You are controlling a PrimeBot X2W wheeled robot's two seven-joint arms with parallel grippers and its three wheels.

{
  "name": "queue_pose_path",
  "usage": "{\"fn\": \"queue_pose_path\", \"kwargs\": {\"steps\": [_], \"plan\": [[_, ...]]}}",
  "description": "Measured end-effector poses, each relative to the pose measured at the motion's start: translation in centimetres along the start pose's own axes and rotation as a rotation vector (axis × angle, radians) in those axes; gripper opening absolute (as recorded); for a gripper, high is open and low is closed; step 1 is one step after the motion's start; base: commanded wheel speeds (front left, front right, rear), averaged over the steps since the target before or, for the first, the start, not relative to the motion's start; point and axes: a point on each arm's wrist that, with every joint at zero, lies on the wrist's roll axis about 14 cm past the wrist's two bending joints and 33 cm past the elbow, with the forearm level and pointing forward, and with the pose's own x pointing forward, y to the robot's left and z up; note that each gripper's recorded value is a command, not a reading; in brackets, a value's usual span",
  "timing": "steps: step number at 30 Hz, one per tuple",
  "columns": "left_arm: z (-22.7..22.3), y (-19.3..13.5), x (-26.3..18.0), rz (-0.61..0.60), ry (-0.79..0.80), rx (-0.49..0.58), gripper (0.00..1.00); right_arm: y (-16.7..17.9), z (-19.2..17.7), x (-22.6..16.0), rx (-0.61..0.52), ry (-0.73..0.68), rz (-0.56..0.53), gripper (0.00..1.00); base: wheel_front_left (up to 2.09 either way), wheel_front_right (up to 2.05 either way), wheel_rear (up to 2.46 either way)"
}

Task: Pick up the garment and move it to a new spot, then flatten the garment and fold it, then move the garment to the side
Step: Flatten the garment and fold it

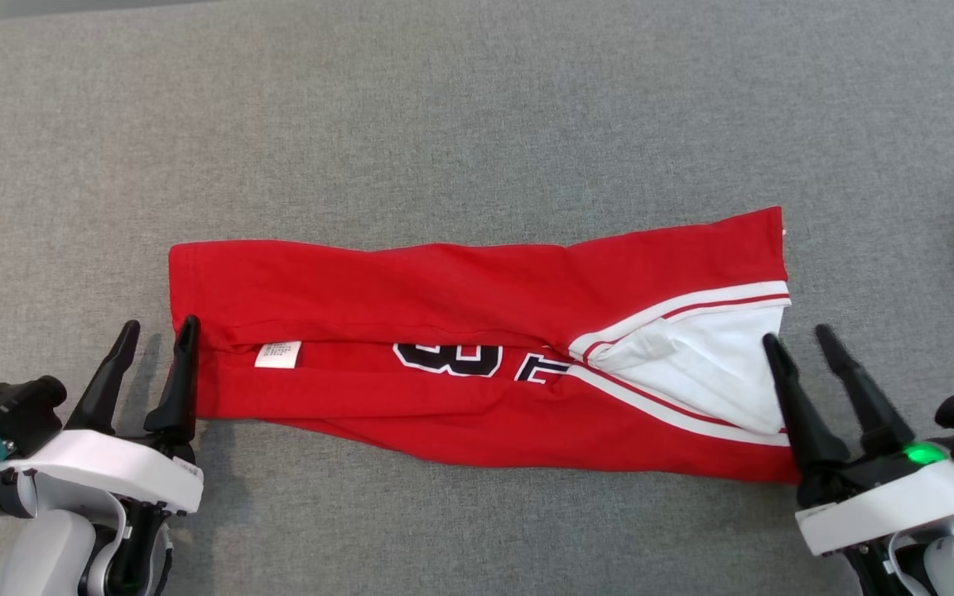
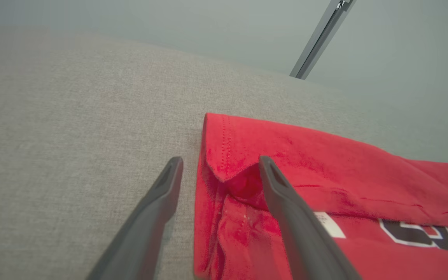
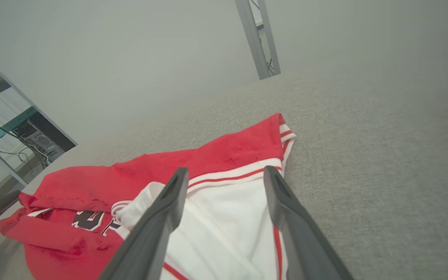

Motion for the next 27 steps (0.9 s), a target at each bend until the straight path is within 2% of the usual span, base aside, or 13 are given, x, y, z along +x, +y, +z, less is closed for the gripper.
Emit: {"fn": "queue_pose_path", "kwargs": {"steps": [6,9,15,20,27], "plan": [[3.9,-0.6,-1.4,0.079,-0.175,-0.019,1.0,-1.9,3.5,0.0,-0.13,-0.136,-0.093,1.0,0.0,0.0,0.0],[7.4,-1.5,-2.4,0.094,-0.307,0.01,1.0,-2.3,5.2,0.0,-0.205,-0.187,-0.123,1.0,0.0,0.0,0.0],[11.4,-2.7,-4.9,0.113,-0.465,0.119,1.0,-1.8,7.3,0.3,-0.337,-0.227,-0.135,1.0,0.0,0.0,0.0],[11.6,-2.9,-6.9,0.124,-0.485,0.215,1.0,-1.2,7.6,-0.1,-0.389,-0.218,-0.137,1.0,0.0,0.0,0.0],[9.8,-3.1,-8.4,0.116,-0.443,0.242,1.0,-0.6,6.5,-1.0,-0.386,-0.181,-0.133,1.0,0.0,0.0,0.0]]}}
